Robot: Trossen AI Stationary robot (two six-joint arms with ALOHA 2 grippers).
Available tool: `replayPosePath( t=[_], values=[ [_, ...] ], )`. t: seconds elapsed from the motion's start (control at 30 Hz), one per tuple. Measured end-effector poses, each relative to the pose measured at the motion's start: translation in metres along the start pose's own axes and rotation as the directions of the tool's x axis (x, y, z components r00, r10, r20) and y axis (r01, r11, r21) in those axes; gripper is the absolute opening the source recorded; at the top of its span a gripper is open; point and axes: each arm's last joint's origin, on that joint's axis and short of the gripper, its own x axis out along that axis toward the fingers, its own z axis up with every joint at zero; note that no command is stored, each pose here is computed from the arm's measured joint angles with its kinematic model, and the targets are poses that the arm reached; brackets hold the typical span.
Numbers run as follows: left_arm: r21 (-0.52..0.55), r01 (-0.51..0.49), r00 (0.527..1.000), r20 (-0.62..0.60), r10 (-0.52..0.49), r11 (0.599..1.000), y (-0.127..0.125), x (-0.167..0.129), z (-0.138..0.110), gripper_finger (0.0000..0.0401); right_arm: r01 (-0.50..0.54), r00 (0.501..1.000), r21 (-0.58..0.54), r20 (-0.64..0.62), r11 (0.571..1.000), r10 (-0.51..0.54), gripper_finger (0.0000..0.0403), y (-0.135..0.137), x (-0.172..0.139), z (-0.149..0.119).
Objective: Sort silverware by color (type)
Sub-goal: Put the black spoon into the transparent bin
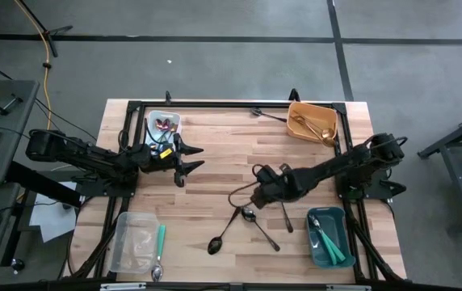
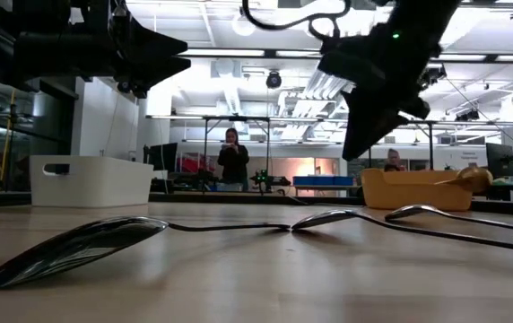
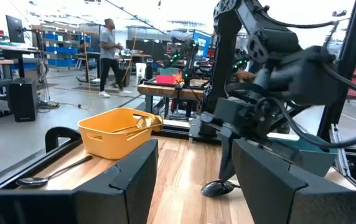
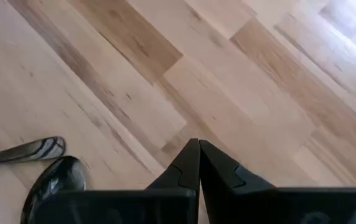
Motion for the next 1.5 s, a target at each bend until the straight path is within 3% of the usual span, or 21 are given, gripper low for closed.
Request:
replayPosePath(
  t=[0.23, 0.4, 0.53, 0.77, 0.9, 1.27, 1.4, 1.5],
  values=[
    [0.001, 0.001, 1.000, -0.007, -0.001, 1.000, 0.000, 0.000, -0.001, 0.0200, -0.117, 0.974, -0.004, -0.198, 0.993, 0.114, 0.0000, 0.001, -0.017, -0.012],
    [-0.004, 0.001, 1.000, -0.008, -0.001, 1.000, 0.000, 0.000, -0.001, 0.0200, -0.004, 0.962, 0.043, -0.274, 0.999, 0.016, 0.0011, -0.004, -0.026, -0.033],
    [-0.026, 0.001, 1.000, -0.007, -0.001, 1.000, 0.000, 0.000, -0.001, 0.0200, 0.046, 0.957, 0.098, -0.291, 0.994, -0.016, 0.0058, -0.009, -0.018, -0.051],
    [-0.027, 0.001, 1.000, -0.007, -0.002, 1.000, 0.000, 0.000, -0.001, 0.0200, 0.006, 0.965, 0.233, -0.258, 0.973, 0.056, 0.0172, -0.015, 0.003, -0.067],
    [-0.025, 0.001, 1.000, -0.007, -0.002, 1.000, 0.000, 0.000, -0.001, 0.0200, 0.062, 0.962, 0.280, -0.272, 0.958, 0.017, 0.0201, -0.023, 0.008, -0.071],
    [-0.025, 0.001, 1.000, -0.007, -0.001, 1.000, 0.000, 0.000, -0.001, 0.0200, 0.087, 0.971, 0.286, -0.240, 0.954, -0.016, 0.0200, -0.023, 0.016, -0.073],
    [-0.026, 0.001, 1.000, -0.006, -0.001, 1.000, 0.000, 0.000, -0.001, 0.0200, 0.111, 0.965, 0.282, -0.260, 0.953, -0.036, 0.0165, -0.020, 0.023, -0.078],
    [-0.026, 0.001, 1.000, -0.005, -0.001, 1.000, 0.000, 0.000, 0.000, 0.0200, 0.121, 0.963, 0.272, -0.266, 0.955, -0.046, 0.0117, -0.019, 0.027, -0.080]
  ],
)
